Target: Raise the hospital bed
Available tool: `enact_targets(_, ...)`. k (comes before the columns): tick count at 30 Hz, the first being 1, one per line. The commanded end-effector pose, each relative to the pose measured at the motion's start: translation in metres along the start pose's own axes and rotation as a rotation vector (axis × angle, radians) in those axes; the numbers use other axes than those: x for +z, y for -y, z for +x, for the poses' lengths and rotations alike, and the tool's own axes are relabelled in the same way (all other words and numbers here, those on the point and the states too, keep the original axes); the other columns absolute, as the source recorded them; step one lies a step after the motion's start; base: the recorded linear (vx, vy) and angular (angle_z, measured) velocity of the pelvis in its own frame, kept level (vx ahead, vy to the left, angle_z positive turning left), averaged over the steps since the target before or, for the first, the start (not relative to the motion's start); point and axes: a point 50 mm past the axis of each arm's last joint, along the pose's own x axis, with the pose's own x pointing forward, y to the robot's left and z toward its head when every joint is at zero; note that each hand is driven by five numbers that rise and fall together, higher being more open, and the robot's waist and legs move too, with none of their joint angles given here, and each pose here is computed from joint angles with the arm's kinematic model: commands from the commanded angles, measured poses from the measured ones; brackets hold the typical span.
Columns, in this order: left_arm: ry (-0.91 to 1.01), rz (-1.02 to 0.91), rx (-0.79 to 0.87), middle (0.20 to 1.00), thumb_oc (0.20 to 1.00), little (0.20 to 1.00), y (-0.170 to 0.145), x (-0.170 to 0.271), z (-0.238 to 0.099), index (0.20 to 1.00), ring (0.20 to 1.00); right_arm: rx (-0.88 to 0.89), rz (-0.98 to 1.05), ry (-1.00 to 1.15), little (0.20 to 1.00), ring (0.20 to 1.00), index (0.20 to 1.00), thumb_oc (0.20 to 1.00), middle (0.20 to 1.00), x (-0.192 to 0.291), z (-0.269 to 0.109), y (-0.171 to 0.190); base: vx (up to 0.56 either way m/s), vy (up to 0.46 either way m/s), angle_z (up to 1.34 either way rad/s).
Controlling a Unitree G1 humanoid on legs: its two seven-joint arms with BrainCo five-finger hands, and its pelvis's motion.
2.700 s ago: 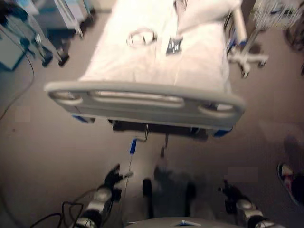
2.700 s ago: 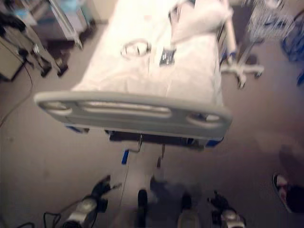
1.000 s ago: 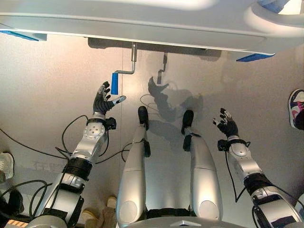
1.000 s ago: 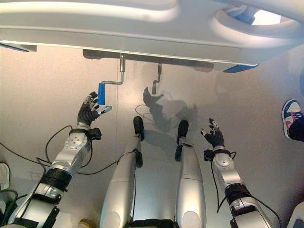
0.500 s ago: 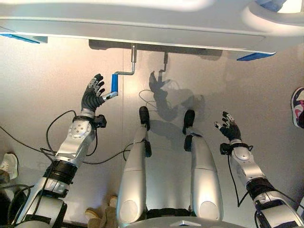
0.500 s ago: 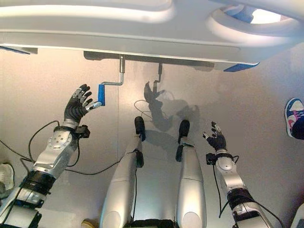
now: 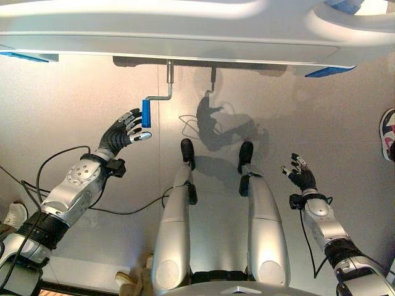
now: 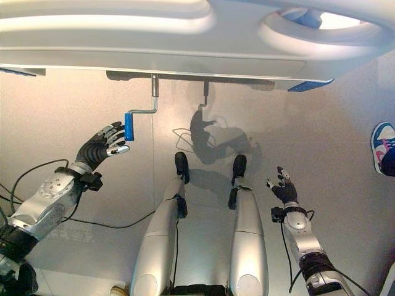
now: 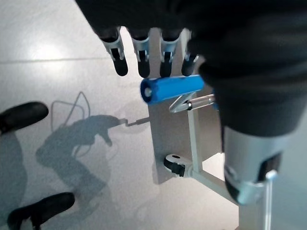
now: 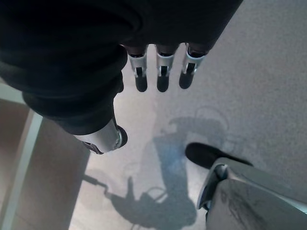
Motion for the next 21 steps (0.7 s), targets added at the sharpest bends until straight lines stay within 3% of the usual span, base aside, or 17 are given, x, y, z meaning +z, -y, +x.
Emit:
enact_targets(1, 0.011, -0.013, -0.016, 1.0, 1.0, 1.0, 0.004, -0.001, -0.001, 1.0, 1.0, -0.038, -0.014, 0.003, 1.0, 1.0, 1.0, 1.0, 1.0, -0.006, -0.011, 0.02, 0.0, 0.0, 0.0)
enact_targets(21, 0.059, 0.114, 0.078, 1.0, 1.0, 1.0, -0.019, 0.021, 0.015, 1.0, 1.0, 0.004, -0.033, 0.002, 1.0, 1.0, 1.0, 1.0, 1.0, -0.01, -0.019, 0.013, 0.0, 0.0, 0.0)
